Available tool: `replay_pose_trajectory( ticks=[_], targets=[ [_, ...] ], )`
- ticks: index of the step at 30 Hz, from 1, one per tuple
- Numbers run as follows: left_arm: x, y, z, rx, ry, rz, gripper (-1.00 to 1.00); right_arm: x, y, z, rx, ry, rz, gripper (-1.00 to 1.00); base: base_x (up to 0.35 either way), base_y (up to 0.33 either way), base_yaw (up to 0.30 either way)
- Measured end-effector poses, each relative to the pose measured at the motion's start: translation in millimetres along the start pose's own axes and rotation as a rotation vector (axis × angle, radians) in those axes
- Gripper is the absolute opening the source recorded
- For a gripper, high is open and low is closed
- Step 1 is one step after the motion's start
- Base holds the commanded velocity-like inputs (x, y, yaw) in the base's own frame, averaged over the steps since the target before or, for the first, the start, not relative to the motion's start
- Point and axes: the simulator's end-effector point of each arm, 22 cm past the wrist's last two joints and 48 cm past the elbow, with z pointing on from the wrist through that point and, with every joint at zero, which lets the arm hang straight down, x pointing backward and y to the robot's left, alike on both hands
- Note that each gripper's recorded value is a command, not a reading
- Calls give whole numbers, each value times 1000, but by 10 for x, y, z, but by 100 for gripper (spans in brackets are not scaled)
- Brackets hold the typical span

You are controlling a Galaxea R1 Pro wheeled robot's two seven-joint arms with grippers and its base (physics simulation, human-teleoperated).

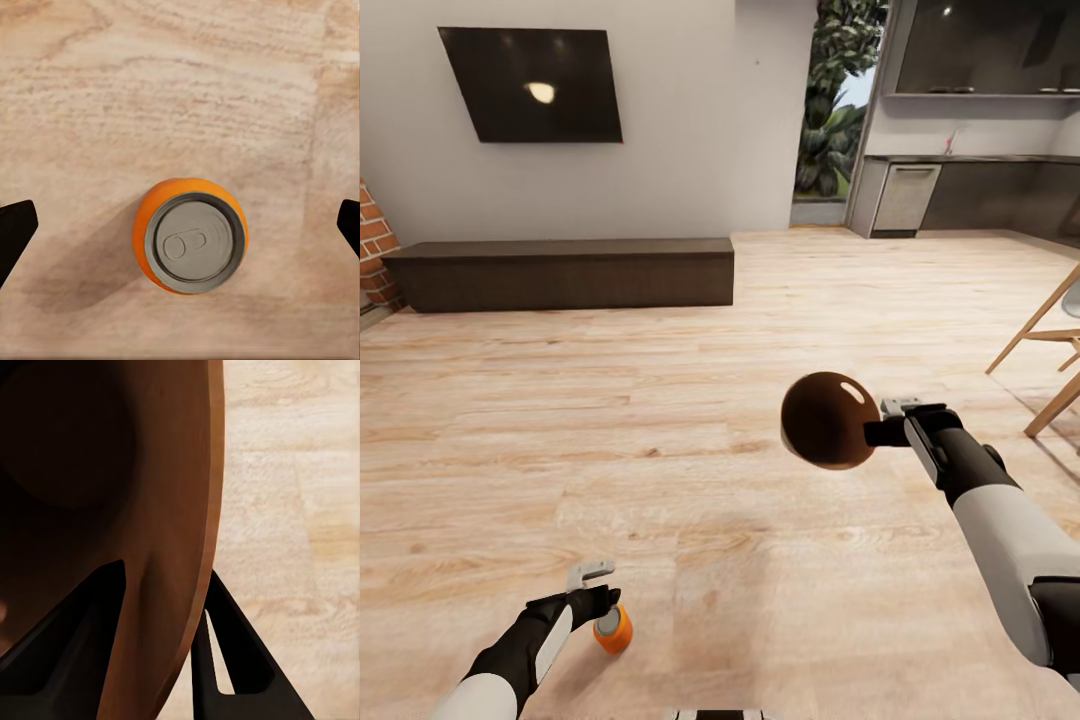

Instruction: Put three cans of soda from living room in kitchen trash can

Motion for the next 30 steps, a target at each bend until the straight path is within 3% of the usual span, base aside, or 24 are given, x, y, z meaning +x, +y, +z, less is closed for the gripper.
replay_pose_trajectory(
  ticks=[10, 30],
  targets=[
    [190, 42, 129, -8, 39, -1, 100, 201, 45, 230, 0, 44, -19, -100, 0, 0, 0],
    [192, 43, 129, -9, 40, 1, 100, 204, 87, 231, -4, 47, -36, -100, 0, -24, 0]
  ],
)
